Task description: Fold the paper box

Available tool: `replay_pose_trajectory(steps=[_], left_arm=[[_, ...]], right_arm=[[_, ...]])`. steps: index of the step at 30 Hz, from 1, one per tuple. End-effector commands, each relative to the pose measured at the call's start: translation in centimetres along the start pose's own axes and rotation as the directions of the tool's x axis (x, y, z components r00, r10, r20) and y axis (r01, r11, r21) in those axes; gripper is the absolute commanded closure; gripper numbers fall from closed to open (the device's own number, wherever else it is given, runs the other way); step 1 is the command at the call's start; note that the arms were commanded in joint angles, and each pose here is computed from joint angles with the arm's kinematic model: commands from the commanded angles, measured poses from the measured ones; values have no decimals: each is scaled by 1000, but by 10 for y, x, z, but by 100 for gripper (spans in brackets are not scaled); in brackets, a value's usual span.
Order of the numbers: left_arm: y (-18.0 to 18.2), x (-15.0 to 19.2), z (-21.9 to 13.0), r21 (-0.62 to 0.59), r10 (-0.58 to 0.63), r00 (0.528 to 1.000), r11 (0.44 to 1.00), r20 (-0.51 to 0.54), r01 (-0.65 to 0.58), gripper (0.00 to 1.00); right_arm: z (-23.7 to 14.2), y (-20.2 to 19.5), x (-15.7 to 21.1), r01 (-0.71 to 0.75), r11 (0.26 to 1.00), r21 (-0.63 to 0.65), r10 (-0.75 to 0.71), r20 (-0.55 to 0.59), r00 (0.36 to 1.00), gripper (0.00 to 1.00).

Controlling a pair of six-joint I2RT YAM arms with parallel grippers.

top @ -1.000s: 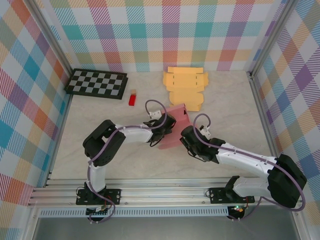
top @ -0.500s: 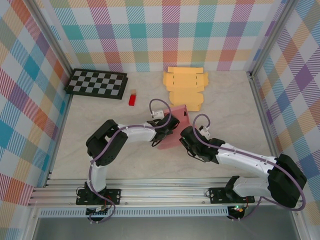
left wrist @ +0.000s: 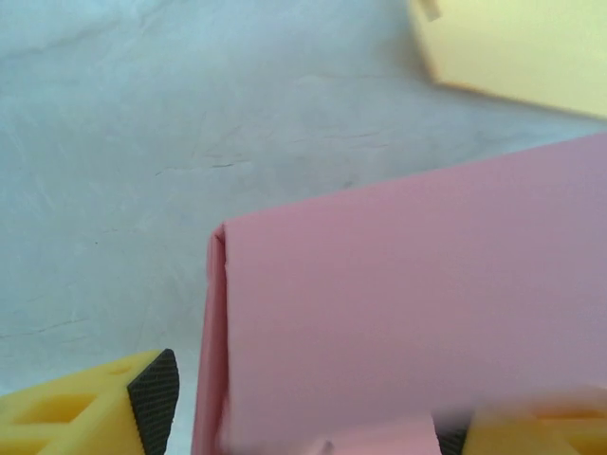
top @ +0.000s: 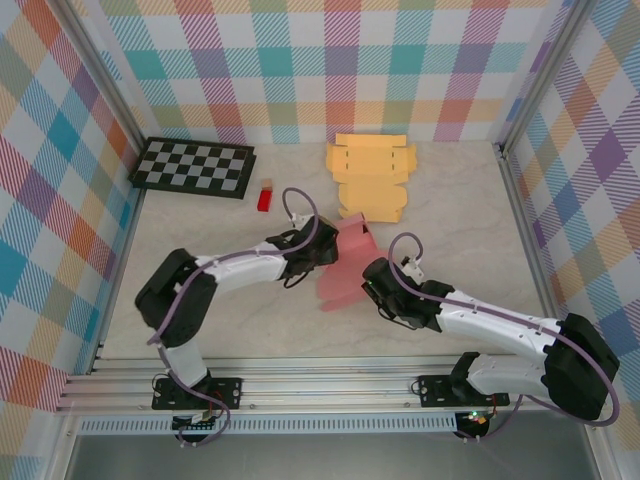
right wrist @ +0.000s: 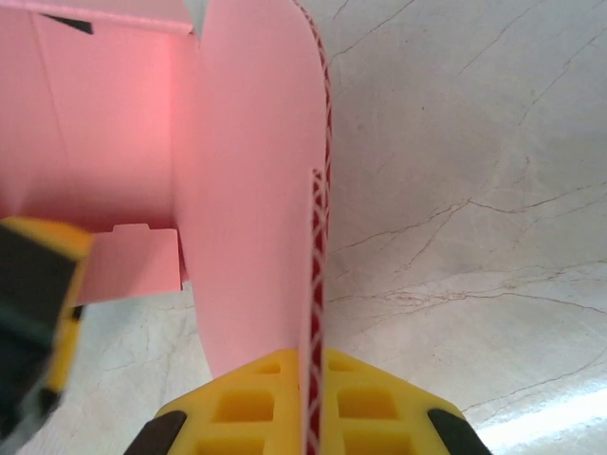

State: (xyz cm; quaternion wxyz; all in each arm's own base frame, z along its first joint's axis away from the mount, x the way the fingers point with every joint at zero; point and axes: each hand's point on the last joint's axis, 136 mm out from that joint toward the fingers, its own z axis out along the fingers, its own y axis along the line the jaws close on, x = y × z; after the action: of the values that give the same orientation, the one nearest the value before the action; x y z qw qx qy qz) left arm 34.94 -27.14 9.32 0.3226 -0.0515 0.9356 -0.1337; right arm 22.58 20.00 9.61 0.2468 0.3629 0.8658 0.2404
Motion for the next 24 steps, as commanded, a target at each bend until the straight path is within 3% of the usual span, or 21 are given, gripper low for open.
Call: replay_pose_trajectory(steps=[1,3,8,16,24], left_arm=[[-13,-20,-38,167,9,1000,986,26,-14,28],[-11,-26,-53,243,17,999,970,36,-25,28],[-5,-17,-77,331,177,977,921,116,-206,30],[-8,16,-46,439,226,966,861,123,-257,33],[-3,-5,-3,339,121,977,924,176,-176,31]], right_arm=[[-2,-10,-3,29,999,34,-30,23,999,100],[-2,-9,-3,33,999,34,-34,22,999,100],[-3,-7,-4,35,999,30,-36,23,999,100],[-1,-1,-2,45,999,27,-45,7,999,100],[3,1,5,53,998,31,-52,-22,998,100]])
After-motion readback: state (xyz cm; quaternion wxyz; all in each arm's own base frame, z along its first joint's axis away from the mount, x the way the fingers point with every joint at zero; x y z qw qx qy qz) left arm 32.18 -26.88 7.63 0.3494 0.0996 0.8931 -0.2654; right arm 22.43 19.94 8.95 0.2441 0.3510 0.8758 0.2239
